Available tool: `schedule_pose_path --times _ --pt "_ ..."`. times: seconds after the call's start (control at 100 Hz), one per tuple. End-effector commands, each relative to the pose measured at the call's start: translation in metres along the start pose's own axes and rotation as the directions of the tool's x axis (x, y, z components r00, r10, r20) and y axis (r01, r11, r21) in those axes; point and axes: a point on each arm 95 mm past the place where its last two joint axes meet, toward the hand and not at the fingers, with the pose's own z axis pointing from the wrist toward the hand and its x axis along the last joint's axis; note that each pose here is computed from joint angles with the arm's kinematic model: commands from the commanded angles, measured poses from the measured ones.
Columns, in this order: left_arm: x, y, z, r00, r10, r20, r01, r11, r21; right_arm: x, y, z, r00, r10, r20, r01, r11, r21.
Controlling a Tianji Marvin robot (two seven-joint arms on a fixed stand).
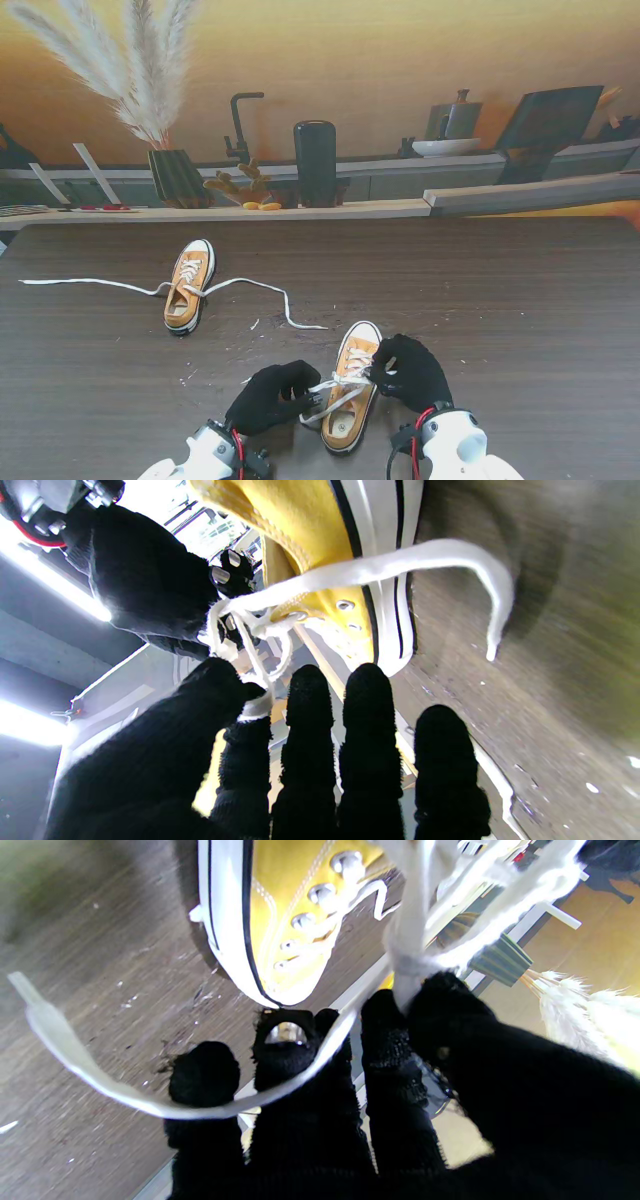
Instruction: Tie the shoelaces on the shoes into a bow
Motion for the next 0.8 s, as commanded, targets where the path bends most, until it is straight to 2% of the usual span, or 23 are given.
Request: schedule_pose_path --times 0.0,0.22,0.5,0.79 --pt "0.001 0.001 -0.002 1.0 0.005 0.005 -0.005 1.0 -0.021 -0.004 -0.001 -0.002 1.0 -0.003 0.018 0.003 1.0 0.006" --pt "-0.001 -0.002 -0.007 1.0 0.005 0.019 -0.005 1.0 -0.03 -0.007 -0.001 -0.006 0.998 -0.027 0.049 0.029 0.999 -0.037" --pt "-0.004 -0.006 -0.013 0.999 0.008 0.037 -0.008 1.0 -0.005 -0.01 -0.003 -0.009 0.995 -0.04 0.095 0.048 0.996 -0.081" --pt "-0.008 -0.012 -0.016 0.998 0.025 0.066 -0.026 0.999 0.019 -0.012 -0.002 -0.011 0.992 -0.047 0.12 0.059 0.994 -0.095"
